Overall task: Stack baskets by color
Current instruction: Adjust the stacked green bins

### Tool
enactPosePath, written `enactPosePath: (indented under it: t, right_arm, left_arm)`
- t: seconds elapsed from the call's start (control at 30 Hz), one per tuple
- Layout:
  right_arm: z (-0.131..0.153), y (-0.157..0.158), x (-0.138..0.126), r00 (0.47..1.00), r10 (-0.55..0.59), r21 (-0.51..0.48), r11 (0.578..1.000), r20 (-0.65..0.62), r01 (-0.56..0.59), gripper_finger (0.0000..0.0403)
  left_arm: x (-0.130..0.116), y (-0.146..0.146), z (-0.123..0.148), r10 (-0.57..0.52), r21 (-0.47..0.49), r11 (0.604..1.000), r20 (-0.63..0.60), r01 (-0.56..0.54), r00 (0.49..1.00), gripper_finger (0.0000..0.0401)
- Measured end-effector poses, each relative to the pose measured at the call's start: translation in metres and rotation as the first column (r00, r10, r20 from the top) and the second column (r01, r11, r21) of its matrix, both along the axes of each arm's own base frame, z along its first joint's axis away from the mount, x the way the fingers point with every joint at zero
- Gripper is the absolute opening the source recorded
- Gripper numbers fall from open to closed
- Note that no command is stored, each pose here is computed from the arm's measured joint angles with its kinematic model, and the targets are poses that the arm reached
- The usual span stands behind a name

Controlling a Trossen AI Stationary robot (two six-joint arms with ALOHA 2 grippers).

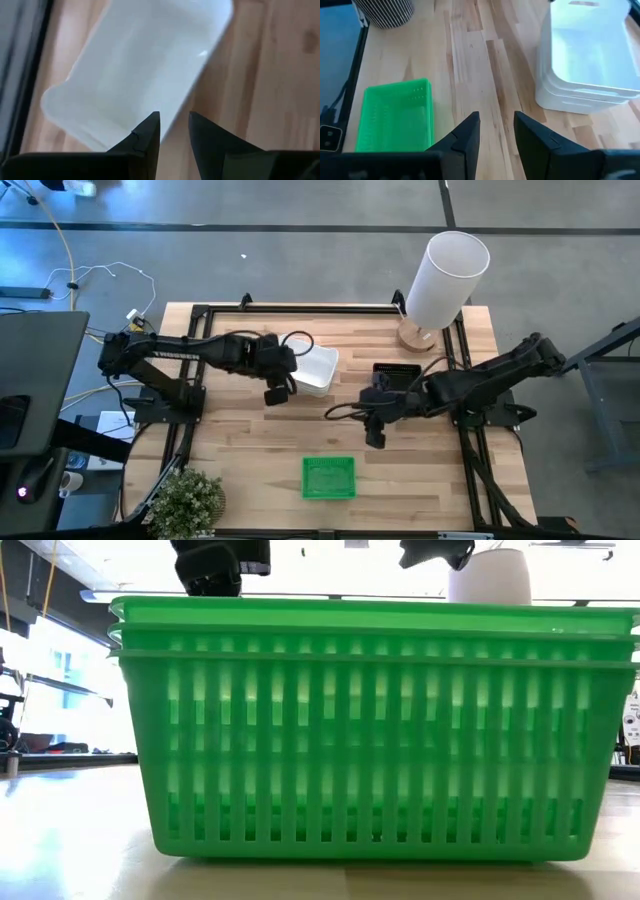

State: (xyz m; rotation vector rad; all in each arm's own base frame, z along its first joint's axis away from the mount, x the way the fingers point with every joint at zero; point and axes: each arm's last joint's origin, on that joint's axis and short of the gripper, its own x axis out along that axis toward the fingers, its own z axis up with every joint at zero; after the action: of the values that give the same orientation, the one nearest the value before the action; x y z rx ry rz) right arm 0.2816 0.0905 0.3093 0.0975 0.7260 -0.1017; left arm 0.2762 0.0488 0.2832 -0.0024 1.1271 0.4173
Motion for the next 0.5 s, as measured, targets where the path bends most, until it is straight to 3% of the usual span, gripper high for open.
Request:
enactPosePath:
  t: [0.27, 0.5]
  right_arm:
    - [0.009, -0.004, -0.012, 1.0, -0.008, -0.002, 1.0, -0.003, 0.008, 0.0108]
    - [0.004, 0.0, -0.014, 0.996, 0.061, 0.07, 0.996, -0.07, -0.056, 0.0108]
  left_arm:
    - [-0.001, 0.005, -0.001, -0.237, -0.028, 0.971, -0.041, 0.236, 0.971, 0.009]
    - [0.004, -0.007, -0.004, -0.282, -0.111, 0.954, -0.012, 0.279, 0.959, 0.009]
